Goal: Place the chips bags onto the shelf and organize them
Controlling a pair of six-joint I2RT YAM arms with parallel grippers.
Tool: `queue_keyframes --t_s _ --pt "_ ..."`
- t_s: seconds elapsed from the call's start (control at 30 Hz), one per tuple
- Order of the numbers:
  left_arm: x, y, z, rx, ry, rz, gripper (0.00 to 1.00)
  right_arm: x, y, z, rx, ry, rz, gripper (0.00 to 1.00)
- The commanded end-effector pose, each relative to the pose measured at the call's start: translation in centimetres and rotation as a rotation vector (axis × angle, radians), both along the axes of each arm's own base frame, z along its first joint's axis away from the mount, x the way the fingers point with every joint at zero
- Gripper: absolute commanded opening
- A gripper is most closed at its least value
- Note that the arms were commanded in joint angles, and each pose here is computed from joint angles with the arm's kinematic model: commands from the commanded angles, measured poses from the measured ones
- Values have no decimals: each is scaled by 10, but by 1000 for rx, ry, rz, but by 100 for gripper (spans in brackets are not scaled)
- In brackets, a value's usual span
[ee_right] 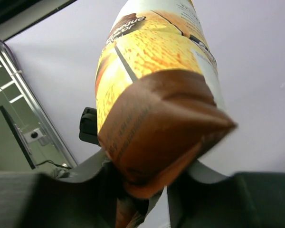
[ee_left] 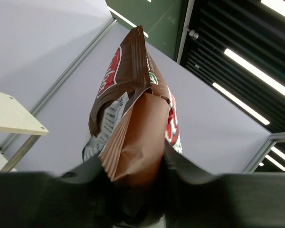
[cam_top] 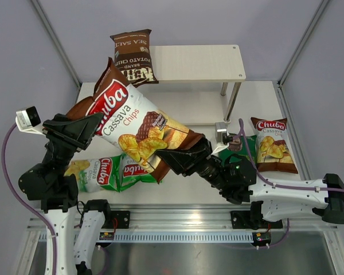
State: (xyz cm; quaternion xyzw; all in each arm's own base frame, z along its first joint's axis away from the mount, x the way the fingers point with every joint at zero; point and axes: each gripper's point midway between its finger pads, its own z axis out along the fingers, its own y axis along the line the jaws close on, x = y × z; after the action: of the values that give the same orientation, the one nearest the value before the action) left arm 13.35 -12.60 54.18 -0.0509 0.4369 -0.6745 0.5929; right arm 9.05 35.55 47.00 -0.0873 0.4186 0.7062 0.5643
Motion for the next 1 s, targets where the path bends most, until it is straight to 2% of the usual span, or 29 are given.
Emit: queue_keyframes --t_s 0.0,0.07,0.1,0.13,0.23,0.27,0.3,0.33,0.37,0.4,0.47,0.5,0.57,0.7,0.8,0.87,0.97 --pt "-19 -17 -6 120 -57 -77 42 -5 -31 33 96 -81 -48 29" --pt "-17 -16 -6 127 -61 -64 52 -7 -35 33 92 -91 -52 24" --pt "-16 -16 -6 126 -58 -60 59 -7 -35 31 85 -94 -52 23" --pt "-15 -16 -7 136 -57 -51 76 -6 -36 29 80 -91 -59 21" --pt "-4 -12 -11 166 -18 13 99 1 -44 24 74 -55 -92 20" --pt "0 -10 -13 181 0 46 99 4 -49 24 85 -32 -102 18" --pt "18 -3 -28 184 114 98 99 8 -51 18 73 -11 -119 17" --pt "19 2 -25 227 109 172 99 17 -55 15 73 32 -160 16" --pt "31 14 -29 219 163 256 99 21 -61 15 78 58 -175 16" --pt "45 21 -50 241 283 303 99 25 -62 11 61 75 -194 17" --pt "56 43 -59 258 355 446 99 37 -72 8 60 138 -255 16" --pt "61 50 -75 273 434 482 99 41 -75 7 53 155 -279 15" --pt "67 62 -89 294 475 555 99 51 -91 7 65 189 -352 14" --pt "67 62 -111 386 475 565 99 72 -119 19 74 250 -502 13" --pt "68 55 -135 532 464 529 99 93 -134 30 70 304 -613 12" --pt "63 52 -151 634 441 516 99 120 -147 31 101 364 -699 16" --pt "53 57 -177 751 433 538 99 158 -164 33 151 429 -804 14"
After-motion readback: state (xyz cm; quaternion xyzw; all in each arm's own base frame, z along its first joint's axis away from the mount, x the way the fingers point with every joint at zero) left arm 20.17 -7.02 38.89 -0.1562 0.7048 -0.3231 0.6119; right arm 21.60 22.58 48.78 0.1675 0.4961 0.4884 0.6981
